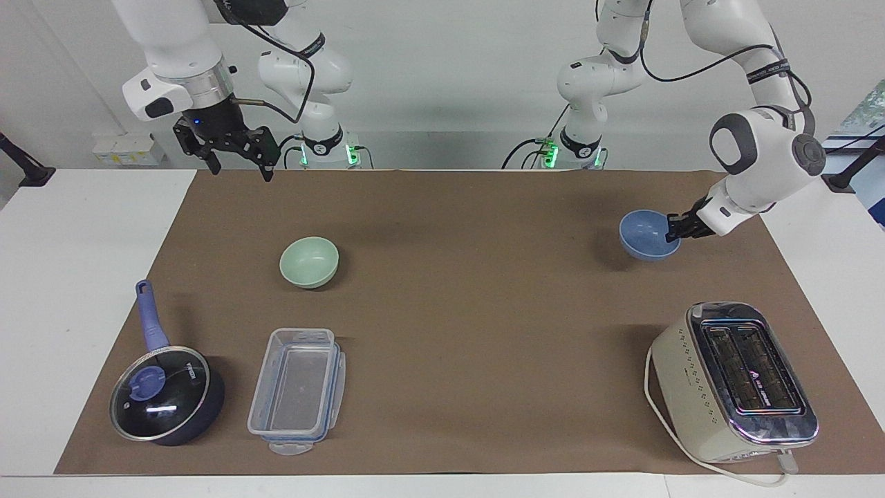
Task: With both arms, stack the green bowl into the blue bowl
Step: 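Slide the blue bowl with the left gripper toward the table center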
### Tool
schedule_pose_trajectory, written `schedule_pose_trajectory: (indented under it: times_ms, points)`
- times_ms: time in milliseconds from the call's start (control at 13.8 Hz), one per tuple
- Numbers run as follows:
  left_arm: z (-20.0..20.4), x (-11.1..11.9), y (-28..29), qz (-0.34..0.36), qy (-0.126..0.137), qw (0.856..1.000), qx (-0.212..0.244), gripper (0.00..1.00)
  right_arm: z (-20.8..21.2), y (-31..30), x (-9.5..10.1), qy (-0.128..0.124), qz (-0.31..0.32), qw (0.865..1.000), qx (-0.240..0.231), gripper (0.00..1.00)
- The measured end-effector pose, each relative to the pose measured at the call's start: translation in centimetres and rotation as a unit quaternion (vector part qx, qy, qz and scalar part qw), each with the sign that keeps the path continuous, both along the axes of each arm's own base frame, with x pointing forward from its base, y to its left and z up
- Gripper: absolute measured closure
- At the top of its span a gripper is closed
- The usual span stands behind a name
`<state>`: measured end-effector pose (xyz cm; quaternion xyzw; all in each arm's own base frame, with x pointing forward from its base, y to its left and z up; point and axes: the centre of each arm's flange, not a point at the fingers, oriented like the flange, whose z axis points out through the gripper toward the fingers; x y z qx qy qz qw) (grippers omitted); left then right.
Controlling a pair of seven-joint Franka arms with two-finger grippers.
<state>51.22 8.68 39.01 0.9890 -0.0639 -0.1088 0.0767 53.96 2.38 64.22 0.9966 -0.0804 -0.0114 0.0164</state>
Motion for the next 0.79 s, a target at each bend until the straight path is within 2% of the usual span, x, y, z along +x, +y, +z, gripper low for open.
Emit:
schedule_pose_trajectory:
  times_ms: [289, 578, 794]
  points:
    - [2.5, 0.9, -0.6, 0.001, 0.003, 1.0, 0.0, 0.94, 0.0, -0.1, 0.0, 0.0, 0.0, 1.0, 0.0, 0.0]
    - [2.5, 1.0, -1.7, 0.001, 0.008, 1.0, 0.001, 0.94, 0.0, -0.1, 0.0, 0.0, -0.001, 1.0, 0.0, 0.0]
    - [2.4, 1.3, -4.9, 0.004, 0.013, 1.0, 0.007, 0.94, 0.0, -0.1, 0.0, 0.0, -0.001, 1.0, 0.0, 0.0]
